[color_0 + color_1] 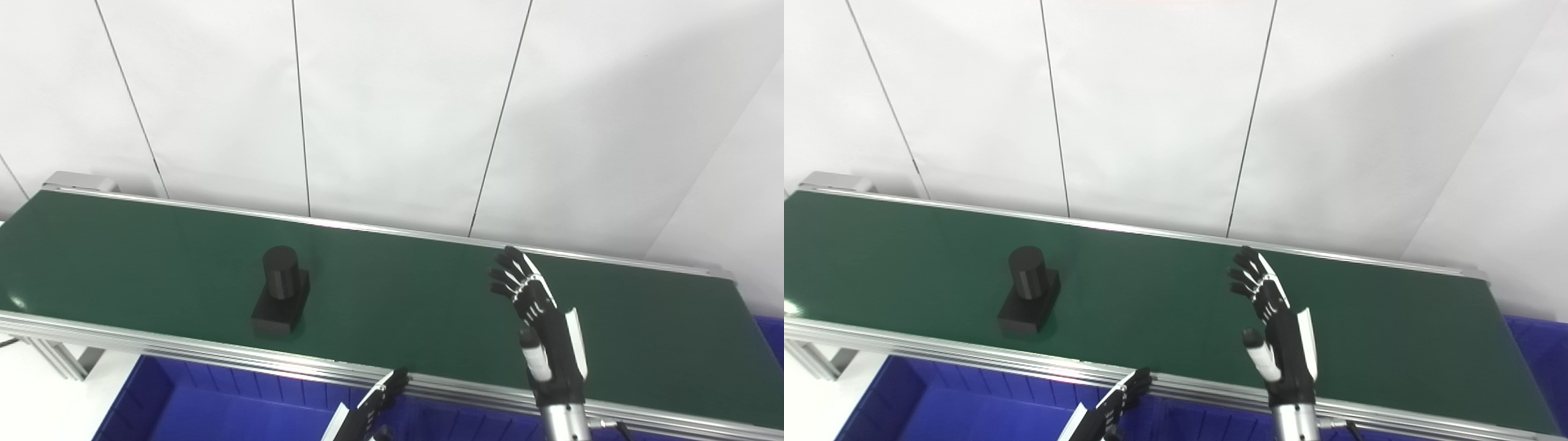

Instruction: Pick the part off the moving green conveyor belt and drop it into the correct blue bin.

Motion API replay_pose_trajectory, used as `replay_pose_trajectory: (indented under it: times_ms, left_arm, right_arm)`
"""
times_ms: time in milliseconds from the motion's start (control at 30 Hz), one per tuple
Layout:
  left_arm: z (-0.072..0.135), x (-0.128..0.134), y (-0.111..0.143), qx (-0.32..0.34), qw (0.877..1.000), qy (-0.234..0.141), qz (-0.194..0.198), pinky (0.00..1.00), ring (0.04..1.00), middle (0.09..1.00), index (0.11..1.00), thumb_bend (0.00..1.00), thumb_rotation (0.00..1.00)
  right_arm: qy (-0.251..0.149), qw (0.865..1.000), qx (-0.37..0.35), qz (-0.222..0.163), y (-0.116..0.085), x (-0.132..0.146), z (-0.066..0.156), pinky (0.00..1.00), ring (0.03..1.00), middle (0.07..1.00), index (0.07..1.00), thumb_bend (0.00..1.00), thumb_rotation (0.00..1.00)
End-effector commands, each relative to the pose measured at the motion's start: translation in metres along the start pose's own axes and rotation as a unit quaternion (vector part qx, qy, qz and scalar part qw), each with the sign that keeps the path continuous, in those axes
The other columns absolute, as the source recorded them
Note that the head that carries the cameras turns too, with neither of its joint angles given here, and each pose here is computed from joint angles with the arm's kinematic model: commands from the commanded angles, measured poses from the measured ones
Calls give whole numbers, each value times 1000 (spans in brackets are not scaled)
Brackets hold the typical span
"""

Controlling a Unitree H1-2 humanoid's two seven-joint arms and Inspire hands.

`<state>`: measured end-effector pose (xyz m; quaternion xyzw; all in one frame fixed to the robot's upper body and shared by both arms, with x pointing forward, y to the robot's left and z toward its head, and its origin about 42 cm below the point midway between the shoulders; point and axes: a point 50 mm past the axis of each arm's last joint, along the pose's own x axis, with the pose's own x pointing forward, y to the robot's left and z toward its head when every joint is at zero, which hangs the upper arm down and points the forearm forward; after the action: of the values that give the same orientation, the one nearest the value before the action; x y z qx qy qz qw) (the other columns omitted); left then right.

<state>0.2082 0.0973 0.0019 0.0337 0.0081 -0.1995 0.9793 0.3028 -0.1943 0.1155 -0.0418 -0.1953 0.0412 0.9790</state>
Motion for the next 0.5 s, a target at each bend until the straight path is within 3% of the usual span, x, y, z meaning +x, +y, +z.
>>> replay_pose_trajectory:
  times_ms: [0,133,467]
  left_arm:
    - [16,9,-1,1,999,-48,-7,913,941,909,918,821,1000]
    - [17,4,0,-1,999,-48,-7,918,941,905,915,817,1000]
    - [19,-19,1,0,999,-50,-5,956,960,907,914,784,1000]
  right_arm:
    - [-41,999,8,-1,2,19,10,758,811,863,893,790,904]
    - [-32,999,21,2,6,30,5,772,816,865,891,777,865]
    - [-11,1000,0,11,17,56,-6,741,801,862,886,829,889]
